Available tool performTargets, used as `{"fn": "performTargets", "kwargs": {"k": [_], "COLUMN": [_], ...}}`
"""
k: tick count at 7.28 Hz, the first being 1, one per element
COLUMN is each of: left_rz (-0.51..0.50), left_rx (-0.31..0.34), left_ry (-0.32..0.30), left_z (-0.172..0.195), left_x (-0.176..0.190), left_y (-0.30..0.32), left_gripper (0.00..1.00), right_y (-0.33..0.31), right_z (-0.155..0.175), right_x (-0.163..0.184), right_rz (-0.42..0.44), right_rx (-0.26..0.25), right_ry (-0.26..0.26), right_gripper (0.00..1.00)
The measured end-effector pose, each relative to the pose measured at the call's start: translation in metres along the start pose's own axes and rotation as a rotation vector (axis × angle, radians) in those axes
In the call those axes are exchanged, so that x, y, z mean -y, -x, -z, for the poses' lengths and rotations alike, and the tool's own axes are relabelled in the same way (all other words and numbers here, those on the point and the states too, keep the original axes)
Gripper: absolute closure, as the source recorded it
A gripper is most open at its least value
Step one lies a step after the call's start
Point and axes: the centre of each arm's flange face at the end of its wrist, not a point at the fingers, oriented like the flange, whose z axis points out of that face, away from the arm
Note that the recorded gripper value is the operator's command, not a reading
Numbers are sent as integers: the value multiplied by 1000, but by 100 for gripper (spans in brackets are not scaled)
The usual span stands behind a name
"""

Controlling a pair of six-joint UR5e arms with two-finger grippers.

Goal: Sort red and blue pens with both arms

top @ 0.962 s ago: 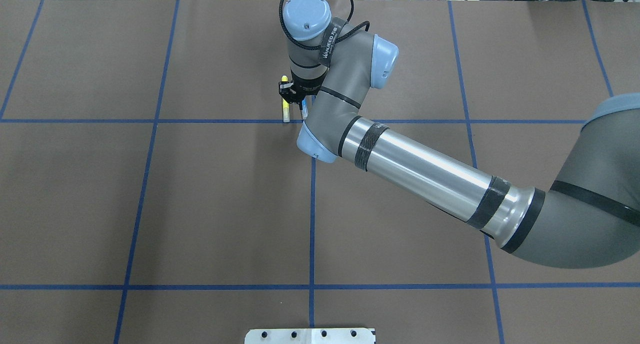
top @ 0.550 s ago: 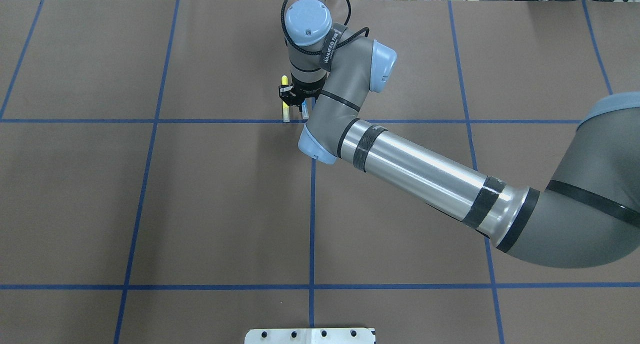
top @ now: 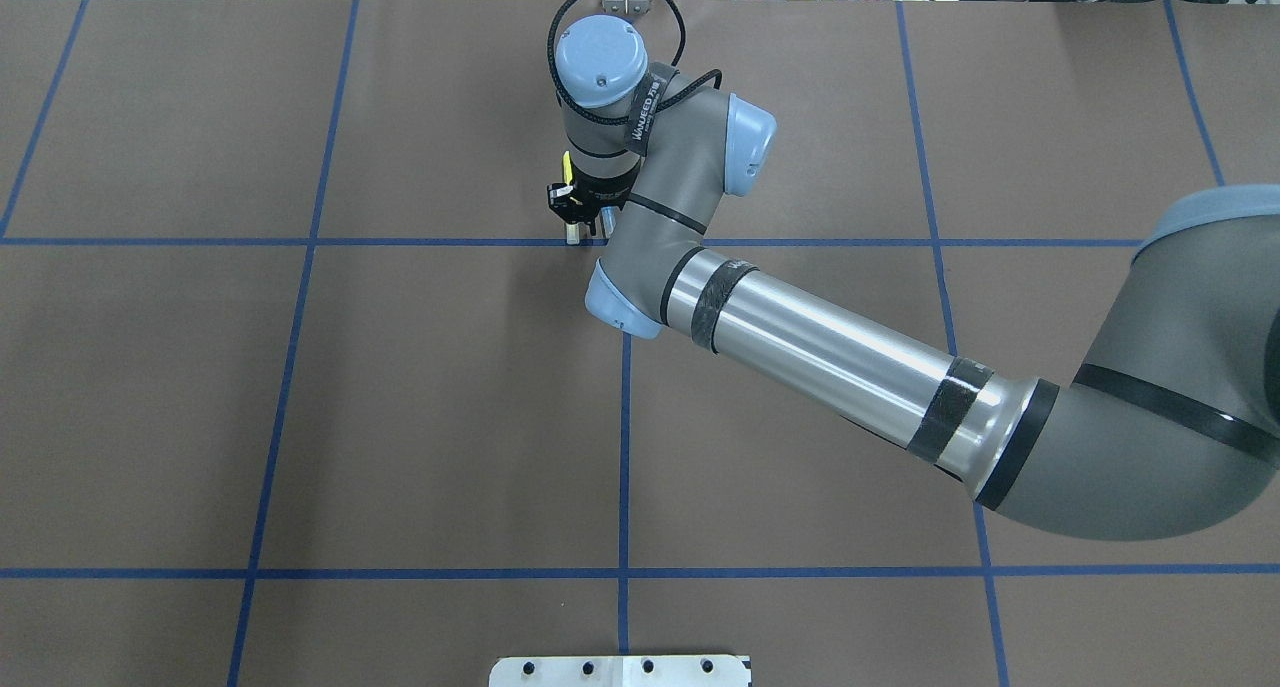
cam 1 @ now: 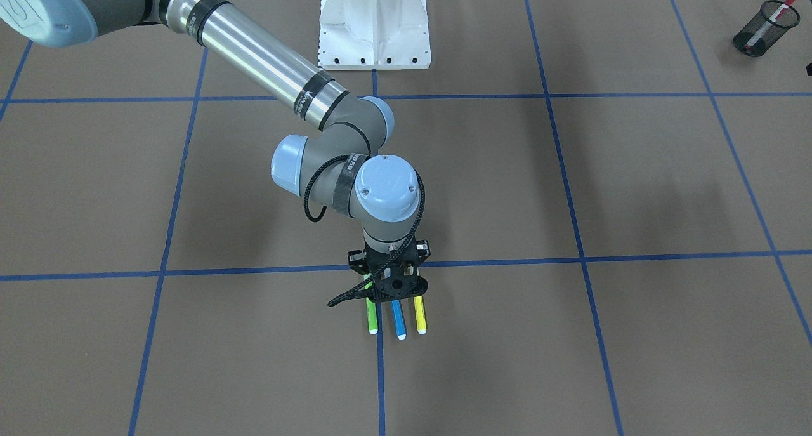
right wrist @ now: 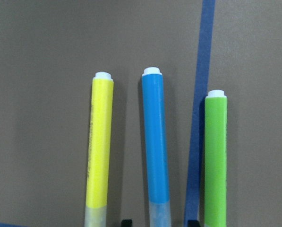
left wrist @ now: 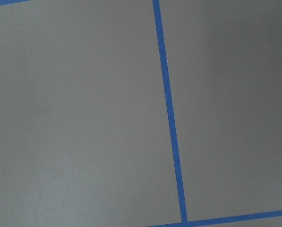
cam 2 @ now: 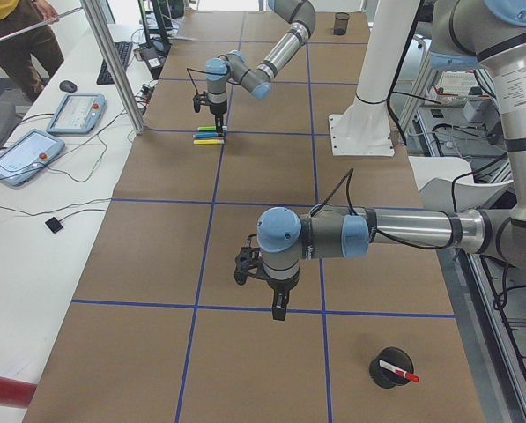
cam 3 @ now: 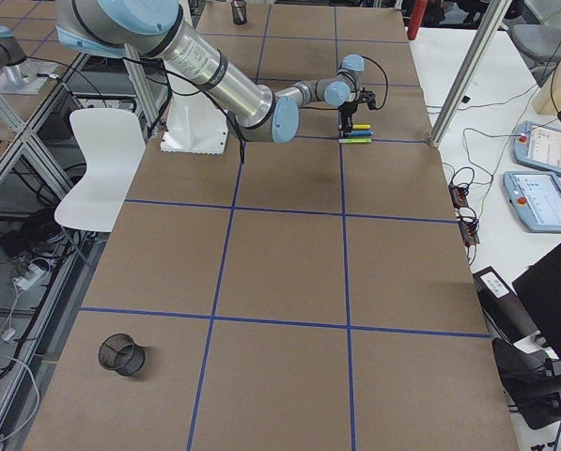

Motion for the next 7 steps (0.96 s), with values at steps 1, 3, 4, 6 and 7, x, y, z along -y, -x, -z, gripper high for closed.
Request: {"fn": "performTargets", "kwargs": {"k": [1,3,4,6,7], "left_rz": [0,0,-1,-2,-2], "left_rx": [0,0,0,0,0], "left_ry": [0,-1,-1,-1,-1], "left_z": [0,0,1,1,1], "left_x": [0,0,0,0,0], "left_y": [0,0,0,0,0], "left_gripper": [0,0,0,0,0], "right_y": [-1,-2,-2,-1,-1], "right_z": [-2,-3,-4,-4,-5], "right_x": [0,0,0,-1,-2], "right_rz": [8,19,21,23,24], "right_rx": [-3,-6,-6,-6,-6], "right_ry": [2,3,4,6,7], "right_gripper": [59,61,61,61,68]}}
